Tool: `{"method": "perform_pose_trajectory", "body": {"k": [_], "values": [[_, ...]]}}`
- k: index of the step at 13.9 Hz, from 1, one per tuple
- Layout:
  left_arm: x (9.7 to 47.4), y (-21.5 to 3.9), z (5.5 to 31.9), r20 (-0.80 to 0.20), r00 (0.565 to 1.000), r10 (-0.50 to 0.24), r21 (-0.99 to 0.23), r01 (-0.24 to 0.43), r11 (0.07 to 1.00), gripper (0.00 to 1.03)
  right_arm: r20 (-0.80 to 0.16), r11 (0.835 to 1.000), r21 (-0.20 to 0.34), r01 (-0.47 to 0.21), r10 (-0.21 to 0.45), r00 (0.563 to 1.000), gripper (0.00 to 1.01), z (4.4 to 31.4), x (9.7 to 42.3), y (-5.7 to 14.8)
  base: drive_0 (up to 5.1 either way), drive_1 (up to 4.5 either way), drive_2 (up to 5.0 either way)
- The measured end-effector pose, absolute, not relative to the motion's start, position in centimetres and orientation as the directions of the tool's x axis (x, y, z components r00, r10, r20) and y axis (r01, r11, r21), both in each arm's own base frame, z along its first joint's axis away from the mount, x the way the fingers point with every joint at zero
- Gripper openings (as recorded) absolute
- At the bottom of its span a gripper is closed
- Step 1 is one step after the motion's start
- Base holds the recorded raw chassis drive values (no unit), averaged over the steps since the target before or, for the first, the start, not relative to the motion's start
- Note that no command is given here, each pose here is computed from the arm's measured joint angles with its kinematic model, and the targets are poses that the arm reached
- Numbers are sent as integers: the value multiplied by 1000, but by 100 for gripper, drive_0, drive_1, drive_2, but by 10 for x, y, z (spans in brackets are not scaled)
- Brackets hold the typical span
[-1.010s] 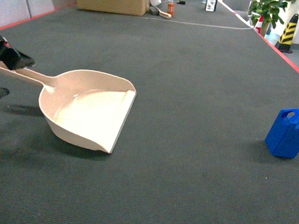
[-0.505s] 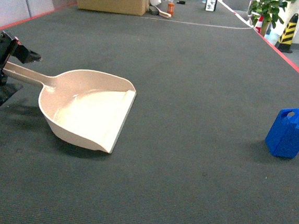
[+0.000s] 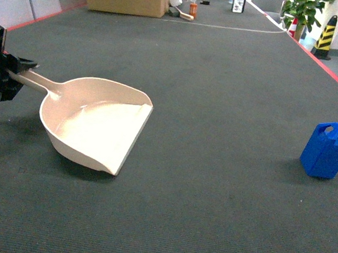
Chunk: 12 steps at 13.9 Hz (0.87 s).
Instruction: Place part in tray to right shelf
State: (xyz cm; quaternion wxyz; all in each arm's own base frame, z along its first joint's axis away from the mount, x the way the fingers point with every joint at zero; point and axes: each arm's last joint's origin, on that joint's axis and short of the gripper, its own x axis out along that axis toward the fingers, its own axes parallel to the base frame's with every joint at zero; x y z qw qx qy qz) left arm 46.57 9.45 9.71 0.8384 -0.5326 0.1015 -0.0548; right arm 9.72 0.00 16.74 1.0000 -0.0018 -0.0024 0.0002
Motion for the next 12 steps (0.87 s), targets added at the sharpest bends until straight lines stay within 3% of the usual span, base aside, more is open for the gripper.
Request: {"method": "perform_pose_trajectory", "body": {"k": [3,7,9,11,12], "values": [[433,91,107,-58,979,-198,-926,22,378,14,5,1000,-4,0,0,1000,98,167,97,0,0,0,0],[353,71,172,141,959,-248,-944,206,257,13,4,1000,-4,0,0,1000,98,167,97,0,0,0,0],[310,50,176,118,945,-304,-956,191,222,13,4,1000,-4,0,0,1000,98,167,97,0,0,0,0],[292,28,152,23,929,-368,-979,95,179,13,5,1000,-4,0,0,1000,98,167,97,0,0,0,0],[287,12,149,7,912,-411,-979,89,181,13,4,1000,-4,0,0,1000,98,167,97,0,0,0,0]]}}
